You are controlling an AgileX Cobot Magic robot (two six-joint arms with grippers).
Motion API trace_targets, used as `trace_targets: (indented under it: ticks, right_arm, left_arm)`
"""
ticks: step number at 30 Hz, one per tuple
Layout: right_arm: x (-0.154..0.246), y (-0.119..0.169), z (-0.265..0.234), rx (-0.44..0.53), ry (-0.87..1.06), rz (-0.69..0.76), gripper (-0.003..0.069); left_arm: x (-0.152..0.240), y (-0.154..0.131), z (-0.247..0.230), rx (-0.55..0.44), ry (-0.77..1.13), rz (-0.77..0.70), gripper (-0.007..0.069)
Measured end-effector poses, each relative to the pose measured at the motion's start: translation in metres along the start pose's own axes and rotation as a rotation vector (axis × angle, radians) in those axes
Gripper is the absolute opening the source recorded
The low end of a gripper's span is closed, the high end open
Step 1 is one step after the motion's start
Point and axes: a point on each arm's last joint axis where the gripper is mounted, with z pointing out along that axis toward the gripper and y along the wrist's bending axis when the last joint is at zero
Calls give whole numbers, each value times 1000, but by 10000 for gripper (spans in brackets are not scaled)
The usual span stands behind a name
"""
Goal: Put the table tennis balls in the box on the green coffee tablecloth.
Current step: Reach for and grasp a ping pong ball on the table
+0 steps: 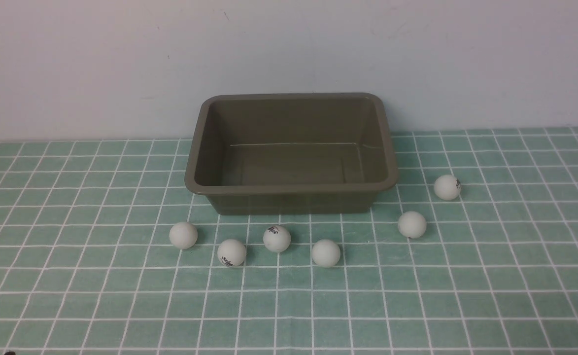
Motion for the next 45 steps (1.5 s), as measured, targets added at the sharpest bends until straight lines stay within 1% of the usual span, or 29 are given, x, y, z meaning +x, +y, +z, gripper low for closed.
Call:
trace_targets:
  ticks: [7, 10, 11, 12, 15, 17, 23, 25, 26, 29, 31, 35, 45]
  right_arm:
    - [0, 0, 0, -1, -2, 7, 420]
    - [-1, 1, 0, -6, -10, 35, 420]
    - [-1, 1, 0, -24, -13, 50, 420]
    - [-1, 1, 0, -13, -15, 68, 420]
    - [-5, 2, -1, -26, -21, 111, 420]
    - [-16, 2, -5, -33, -45, 126, 420]
    - [-69, 0, -32, -53, -176, 142, 420]
    - [-90, 0, -47, -62, -214, 135, 420]
    - [-92, 0, -50, -63, -218, 134, 420]
    - [-121, 0, -76, -77, -271, 121, 420]
    - [-134, 0, -90, -83, -300, 116, 420]
    - [-145, 0, -102, -100, -343, 130, 420]
    - [-145, 1, -103, -110, -343, 139, 420]
  left_arm:
    - [0, 0, 0, 0, 0, 0, 143]
    - [0, 0, 0, 0, 0, 0, 143]
    - [0, 0, 0, 0, 0, 0, 143]
    - [0, 0, 0, 0, 0, 0, 143]
    - [0, 0, 0, 0, 0, 0, 143]
    - [0, 0, 0, 0, 0, 0, 143]
    - [0, 0, 0, 0, 0, 0, 143]
    - [0, 0, 0, 0, 0, 0, 143]
    - [0, 0, 0, 0, 0, 0, 143]
    - [0, 0, 0, 0, 0, 0, 143]
    - [0, 0, 0, 0, 0, 0, 143]
    - [0, 0, 0, 0, 0, 0, 143]
    - [0, 0, 0, 0, 0, 0, 143]
